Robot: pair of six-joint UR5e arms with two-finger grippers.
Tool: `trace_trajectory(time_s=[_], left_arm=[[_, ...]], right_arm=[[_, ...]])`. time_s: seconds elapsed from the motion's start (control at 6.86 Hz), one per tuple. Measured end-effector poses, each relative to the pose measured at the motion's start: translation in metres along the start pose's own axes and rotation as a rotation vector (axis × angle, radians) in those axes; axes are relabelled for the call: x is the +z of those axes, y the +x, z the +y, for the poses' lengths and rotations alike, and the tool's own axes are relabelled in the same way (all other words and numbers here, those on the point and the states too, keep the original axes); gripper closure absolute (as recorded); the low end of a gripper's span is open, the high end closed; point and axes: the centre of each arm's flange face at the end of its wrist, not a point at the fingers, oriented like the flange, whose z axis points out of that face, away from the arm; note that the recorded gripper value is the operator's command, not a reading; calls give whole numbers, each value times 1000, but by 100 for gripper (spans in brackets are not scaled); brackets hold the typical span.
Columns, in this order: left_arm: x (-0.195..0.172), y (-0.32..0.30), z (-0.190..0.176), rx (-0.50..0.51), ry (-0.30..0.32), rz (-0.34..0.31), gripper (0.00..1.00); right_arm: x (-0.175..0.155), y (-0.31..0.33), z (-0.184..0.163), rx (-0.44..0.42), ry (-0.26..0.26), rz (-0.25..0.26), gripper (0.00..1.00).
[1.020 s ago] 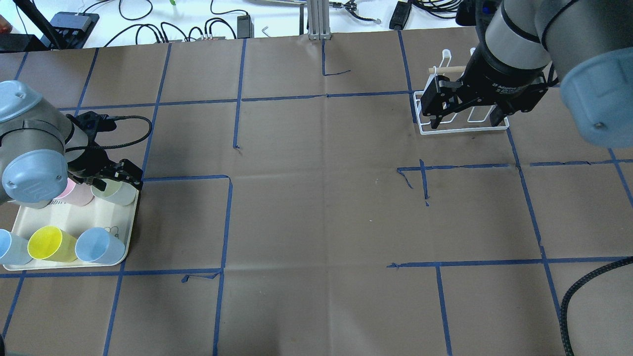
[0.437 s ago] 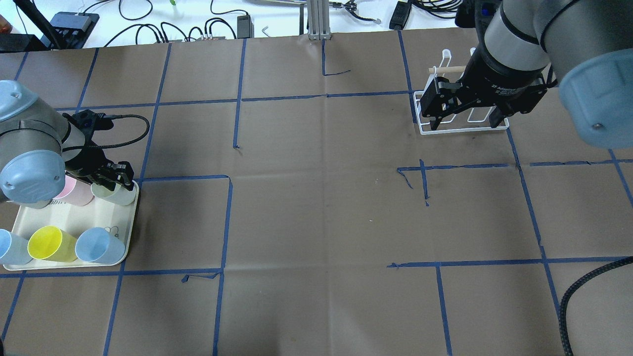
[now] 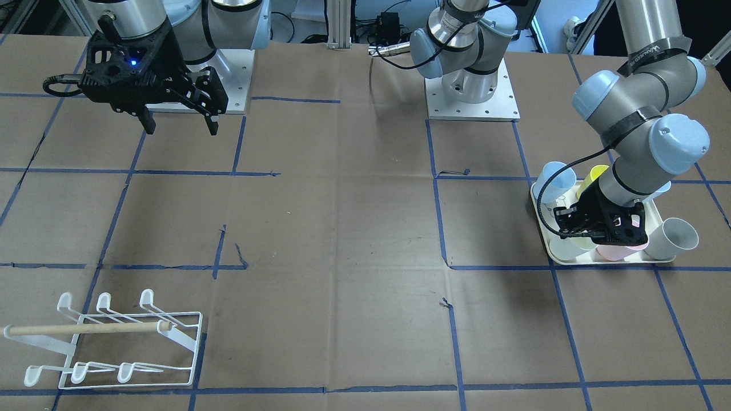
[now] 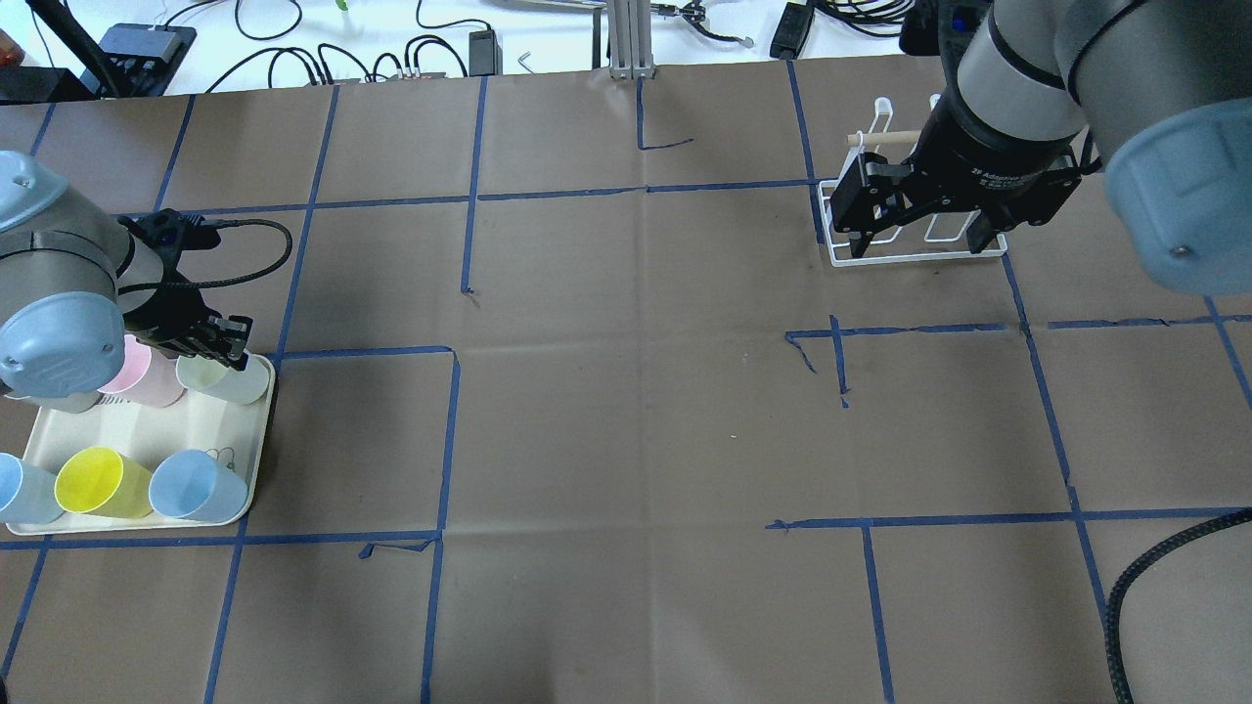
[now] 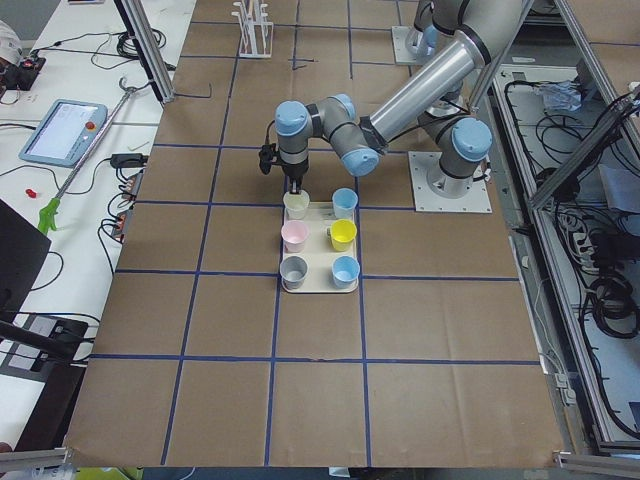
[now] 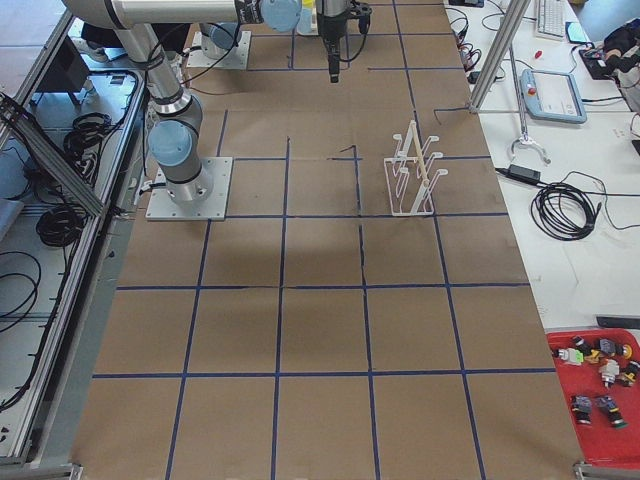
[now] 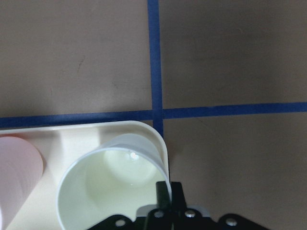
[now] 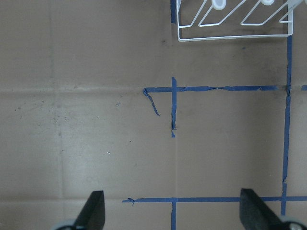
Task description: Transfer IKEA cup to right arm and place on rack
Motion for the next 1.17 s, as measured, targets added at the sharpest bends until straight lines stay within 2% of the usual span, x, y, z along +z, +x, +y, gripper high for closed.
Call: trace_trajectory(time_s=[0.29, 0.44, 0.58, 0.73, 0.87, 1.02, 1.17], left_arm=[[-47, -2, -14, 14, 51, -32, 100], [-80, -2, -22, 20, 53, -33, 100], [-118, 2, -30, 29, 45, -28, 100], [-153, 12, -38, 38, 37, -23, 100], [-180, 25, -44, 48, 36, -21, 100], [-196, 36, -50, 62, 44, -21, 100], [-203, 48, -57, 87, 80, 6, 100]], right_arm=[[-3, 0, 0, 2, 6, -5, 0], [-4, -1, 0, 6, 12, -10, 0], [-6, -2, -2, 11, 44, -21, 0], [-7, -7, -8, 15, 104, -64, 0], [-4, -15, -13, 50, 166, -151, 0], [3, -21, -16, 124, 230, -233, 0], [12, -27, -16, 229, 310, -319, 0]])
